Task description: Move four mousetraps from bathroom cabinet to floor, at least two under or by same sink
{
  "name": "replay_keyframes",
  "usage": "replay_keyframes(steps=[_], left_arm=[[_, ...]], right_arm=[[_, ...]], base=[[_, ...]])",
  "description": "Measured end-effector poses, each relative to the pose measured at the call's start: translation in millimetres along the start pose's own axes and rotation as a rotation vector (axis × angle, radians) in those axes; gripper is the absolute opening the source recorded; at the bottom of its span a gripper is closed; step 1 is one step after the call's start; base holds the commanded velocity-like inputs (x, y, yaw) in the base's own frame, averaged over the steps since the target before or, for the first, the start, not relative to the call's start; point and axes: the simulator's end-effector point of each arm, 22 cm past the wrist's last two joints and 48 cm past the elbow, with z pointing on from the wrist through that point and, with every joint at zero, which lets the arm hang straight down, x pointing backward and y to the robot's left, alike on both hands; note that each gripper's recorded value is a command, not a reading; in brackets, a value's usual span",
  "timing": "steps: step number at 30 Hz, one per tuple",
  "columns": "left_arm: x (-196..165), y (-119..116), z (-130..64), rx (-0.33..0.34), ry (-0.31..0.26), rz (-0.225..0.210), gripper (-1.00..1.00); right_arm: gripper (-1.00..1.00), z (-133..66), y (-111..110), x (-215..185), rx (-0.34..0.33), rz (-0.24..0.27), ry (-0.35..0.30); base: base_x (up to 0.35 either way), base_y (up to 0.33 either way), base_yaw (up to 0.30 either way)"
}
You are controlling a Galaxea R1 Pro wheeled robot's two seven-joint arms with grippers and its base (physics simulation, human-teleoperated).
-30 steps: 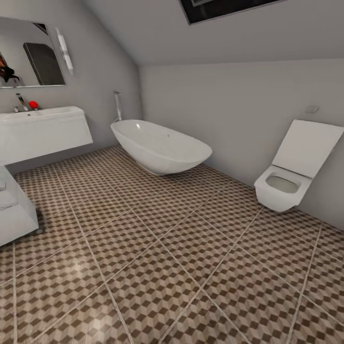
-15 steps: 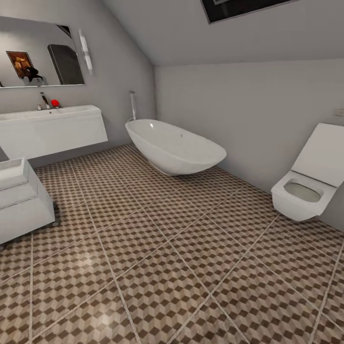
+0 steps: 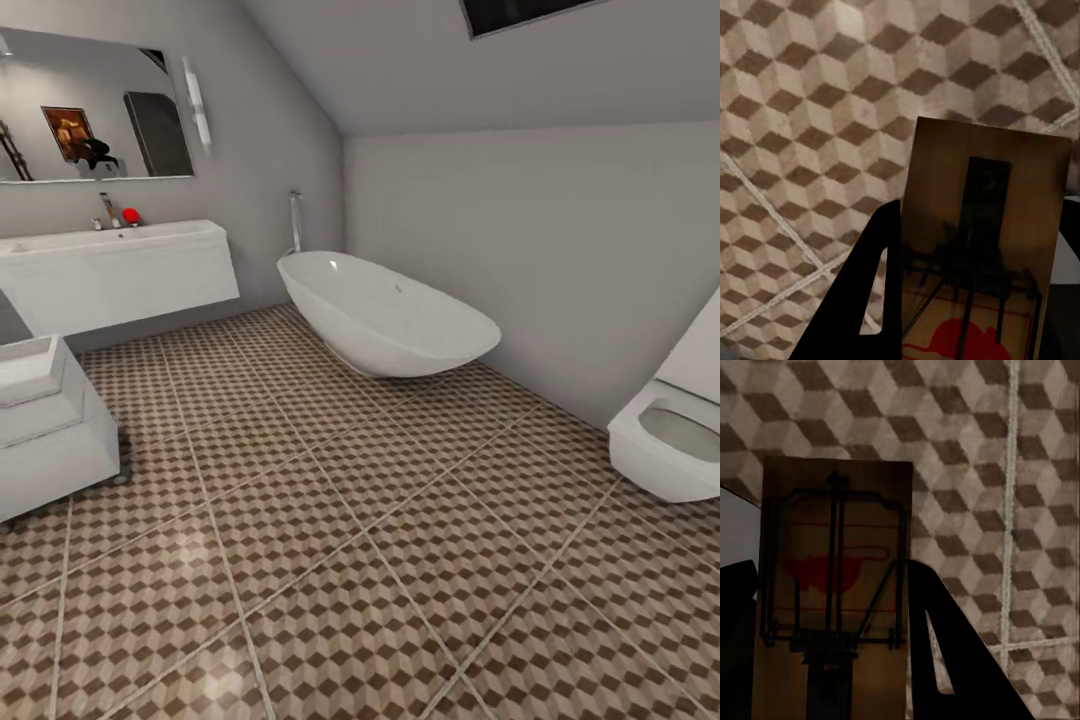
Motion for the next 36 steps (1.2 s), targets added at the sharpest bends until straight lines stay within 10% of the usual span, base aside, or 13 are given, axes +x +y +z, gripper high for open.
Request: replay_keyframes(steps=[28,36], left_arm=[[4.8,0.0,1.7,-0.001,0.012,0.002,-1.00],[4.7,0.3,1.8,-0.002,0.012,0.001,-1.00]], right_arm=[[-1.00,0.9,1.6,5.8,-0.004,0.006,0.013],[-1.00,0.6,-8.0,11.6,0.040,0.242,0.034]], base=[[0.322,0.000,0.177],[0.190,0.000,0.000]])
